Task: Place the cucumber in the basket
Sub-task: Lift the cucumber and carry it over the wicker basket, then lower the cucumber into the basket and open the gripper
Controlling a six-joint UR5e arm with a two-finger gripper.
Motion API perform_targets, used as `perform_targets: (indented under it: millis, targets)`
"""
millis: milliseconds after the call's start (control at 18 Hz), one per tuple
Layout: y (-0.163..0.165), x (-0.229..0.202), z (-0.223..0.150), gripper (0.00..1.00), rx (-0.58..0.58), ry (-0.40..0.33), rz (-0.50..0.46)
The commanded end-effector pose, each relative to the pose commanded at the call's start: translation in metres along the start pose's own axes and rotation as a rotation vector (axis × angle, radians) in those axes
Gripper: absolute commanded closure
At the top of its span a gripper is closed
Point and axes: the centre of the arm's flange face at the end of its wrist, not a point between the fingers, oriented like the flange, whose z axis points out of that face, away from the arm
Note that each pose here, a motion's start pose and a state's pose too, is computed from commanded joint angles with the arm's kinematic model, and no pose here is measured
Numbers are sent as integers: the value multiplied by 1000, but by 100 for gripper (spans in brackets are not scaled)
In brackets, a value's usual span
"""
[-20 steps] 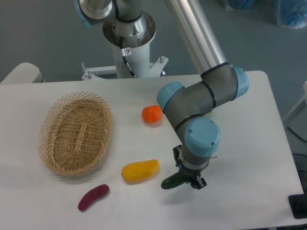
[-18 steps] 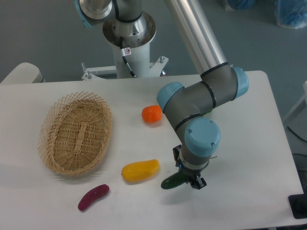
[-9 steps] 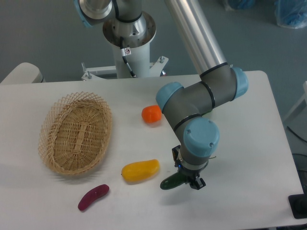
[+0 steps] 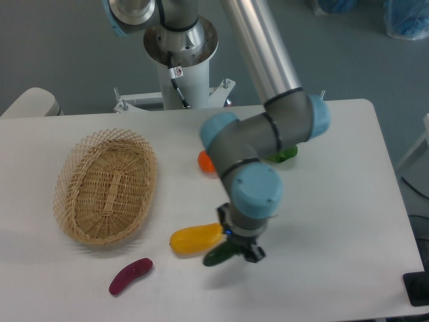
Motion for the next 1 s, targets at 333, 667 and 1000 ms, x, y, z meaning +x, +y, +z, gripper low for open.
perform_targets:
  millis: [333,667,1000]
  targets:
    - [-44,95,2,82,-14,38,-101]
    - [-63,148,7,82,-20,47,-83]
    - [-79,189,32,81,-57,73,-118]
